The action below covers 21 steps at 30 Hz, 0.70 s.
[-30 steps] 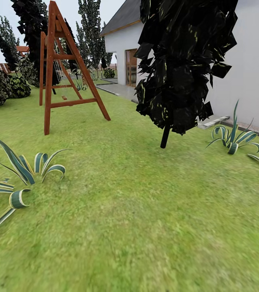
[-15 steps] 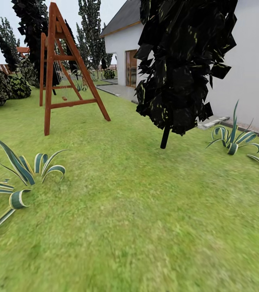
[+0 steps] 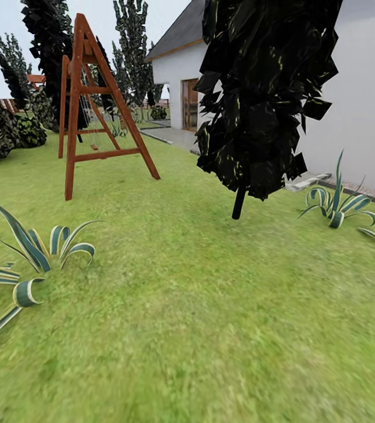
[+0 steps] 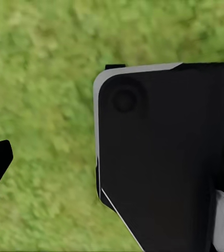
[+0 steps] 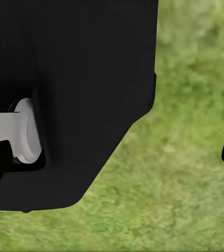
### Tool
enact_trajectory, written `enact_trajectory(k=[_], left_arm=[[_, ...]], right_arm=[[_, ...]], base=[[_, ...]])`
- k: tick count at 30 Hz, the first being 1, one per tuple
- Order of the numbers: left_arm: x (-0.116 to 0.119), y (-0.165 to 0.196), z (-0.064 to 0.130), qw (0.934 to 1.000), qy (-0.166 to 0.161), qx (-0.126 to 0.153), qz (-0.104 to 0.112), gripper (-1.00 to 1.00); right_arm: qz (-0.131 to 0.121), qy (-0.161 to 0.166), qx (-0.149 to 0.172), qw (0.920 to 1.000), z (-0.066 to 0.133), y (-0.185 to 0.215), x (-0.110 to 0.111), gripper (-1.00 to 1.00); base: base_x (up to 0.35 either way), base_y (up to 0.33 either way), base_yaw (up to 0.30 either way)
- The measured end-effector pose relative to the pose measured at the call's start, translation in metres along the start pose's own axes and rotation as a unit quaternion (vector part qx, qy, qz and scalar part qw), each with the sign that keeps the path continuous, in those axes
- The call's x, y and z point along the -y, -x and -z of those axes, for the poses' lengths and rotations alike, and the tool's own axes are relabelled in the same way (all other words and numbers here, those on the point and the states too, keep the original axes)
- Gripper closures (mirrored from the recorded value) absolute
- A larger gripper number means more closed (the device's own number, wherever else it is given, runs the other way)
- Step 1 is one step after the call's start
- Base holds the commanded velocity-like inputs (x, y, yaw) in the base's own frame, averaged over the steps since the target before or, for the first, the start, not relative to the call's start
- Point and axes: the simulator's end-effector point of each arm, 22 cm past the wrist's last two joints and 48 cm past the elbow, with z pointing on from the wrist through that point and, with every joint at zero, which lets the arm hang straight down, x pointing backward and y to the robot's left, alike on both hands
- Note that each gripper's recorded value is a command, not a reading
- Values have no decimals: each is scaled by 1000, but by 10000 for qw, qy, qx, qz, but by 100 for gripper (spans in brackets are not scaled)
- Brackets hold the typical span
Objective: Take the three Easter eggs out of the wicker basket on the lawn in the garden, then place them on the lawn next to a single tree (choose any tree) so that all three eggs are next to the same tree and none are left in the basket.
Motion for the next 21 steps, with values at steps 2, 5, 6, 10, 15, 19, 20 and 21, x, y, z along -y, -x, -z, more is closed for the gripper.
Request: enact_trajectory(k=[2,5,6,10,15,19,20,21], left_arm=[[0,1,0,10000,0,13,0,-100],[0,2,0,10000,5,31,13,-100],[0,3,0,10000,9,38,14,-100],[-1,5,0,10000,21,62,22,-100],[-1,8,0,10000,17,96,3,-100],[-1,10,0,9999,16,123,-1,-100],[-1,11,0,9999,16,131,-2,-100],[-1,11,0,9999,17,139,-2,-100]], right_arm=[[0,0,20,10000,0,1,0,-100],[-4,0,115,9999,0,6,0,-100],[-5,0,145,9999,0,8,0,-100],[-7,1,240,9997,0,13,0,-100],[-8,-2,301,9995,0,17,0,-100],[-8,-4,337,9994,0,19,0,-100],[-8,-4,344,9994,0,20,0,-100],[-8,-4,354,9994,0,21,0,-100]], base=[[0,0,0],[0,0,0],[0,0,0],[0,0,0],[0,0,0],[0,0,0],[0,0,0],[0,0,0]])
